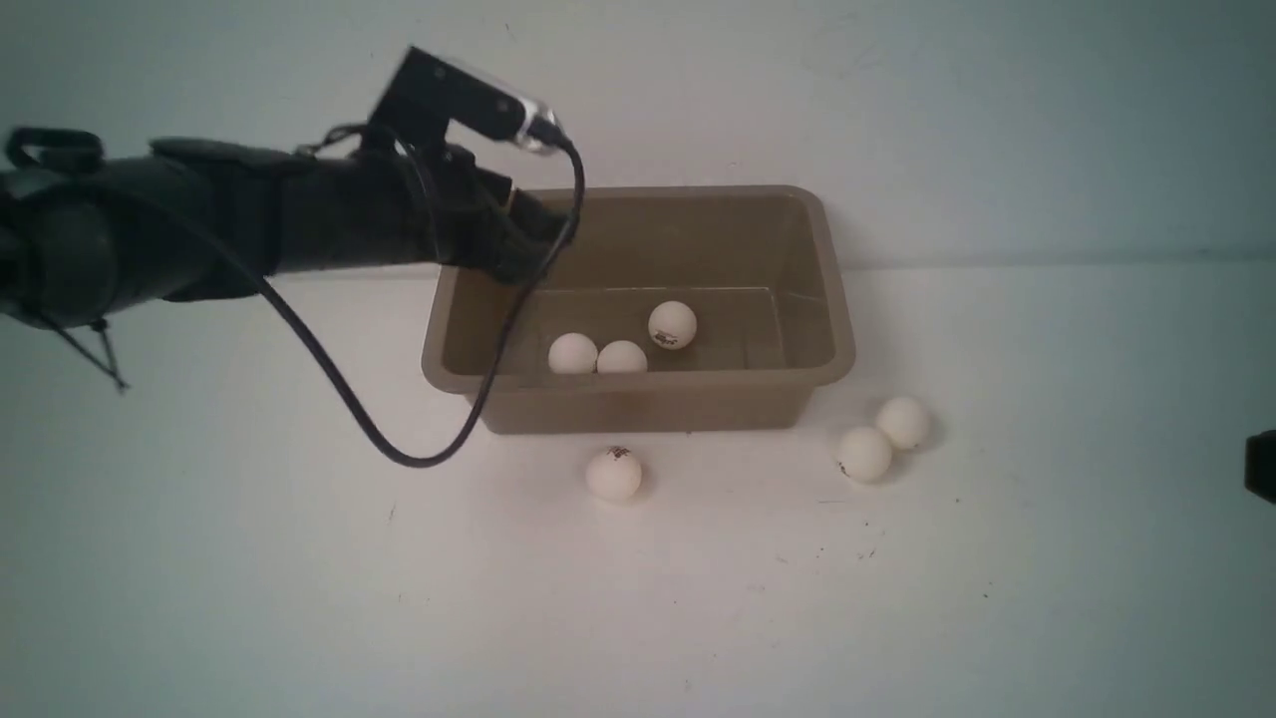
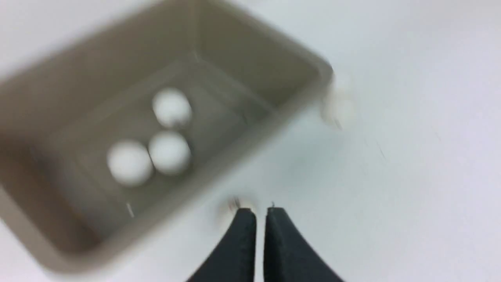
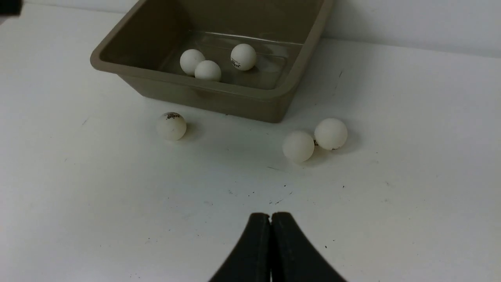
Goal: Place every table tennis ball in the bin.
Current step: Use the left arm to clamp the table tennis ball closest to it
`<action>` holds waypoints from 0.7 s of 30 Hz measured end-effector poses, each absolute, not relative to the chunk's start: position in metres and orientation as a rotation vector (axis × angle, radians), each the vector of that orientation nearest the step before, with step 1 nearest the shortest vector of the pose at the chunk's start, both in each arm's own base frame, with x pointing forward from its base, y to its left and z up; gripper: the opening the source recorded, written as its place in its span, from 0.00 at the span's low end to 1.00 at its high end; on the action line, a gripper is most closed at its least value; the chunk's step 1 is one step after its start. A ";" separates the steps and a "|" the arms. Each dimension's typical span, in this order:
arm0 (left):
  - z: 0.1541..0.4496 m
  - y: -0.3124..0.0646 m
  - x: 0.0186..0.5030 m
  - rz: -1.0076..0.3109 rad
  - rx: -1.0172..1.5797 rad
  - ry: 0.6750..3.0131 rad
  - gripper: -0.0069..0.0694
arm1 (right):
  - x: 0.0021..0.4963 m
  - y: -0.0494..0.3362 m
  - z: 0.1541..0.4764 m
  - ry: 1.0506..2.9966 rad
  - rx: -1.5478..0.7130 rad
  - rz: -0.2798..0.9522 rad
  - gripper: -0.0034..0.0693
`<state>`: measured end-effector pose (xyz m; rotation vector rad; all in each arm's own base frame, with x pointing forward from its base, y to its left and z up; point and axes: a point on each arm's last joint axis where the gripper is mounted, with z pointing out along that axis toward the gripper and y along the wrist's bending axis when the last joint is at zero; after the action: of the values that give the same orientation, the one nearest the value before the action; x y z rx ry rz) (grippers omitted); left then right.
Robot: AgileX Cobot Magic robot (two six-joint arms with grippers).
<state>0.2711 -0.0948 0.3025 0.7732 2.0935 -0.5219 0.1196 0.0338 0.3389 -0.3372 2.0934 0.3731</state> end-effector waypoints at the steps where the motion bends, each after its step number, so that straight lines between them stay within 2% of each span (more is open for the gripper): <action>1: 0.302 -0.094 0.265 -0.522 0.763 2.099 0.09 | 0.120 0.034 0.339 2.093 -0.337 0.373 0.03; 5: 0.283 -0.087 0.246 -0.543 0.647 2.171 0.08 | 0.120 0.034 0.339 2.093 -0.337 0.373 0.03; 14: 0.245 -0.084 0.242 -0.560 0.424 2.275 0.08 | 0.120 0.034 0.339 2.094 -0.338 0.372 0.03; 21: 0.221 -0.108 0.251 -0.535 0.403 2.318 0.08 | 0.120 0.034 0.339 2.094 -0.339 0.372 0.03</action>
<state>0.2510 -0.1076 0.2213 0.4026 2.3179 -0.5351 0.1196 0.0338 0.3388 -0.3385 2.0935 0.3715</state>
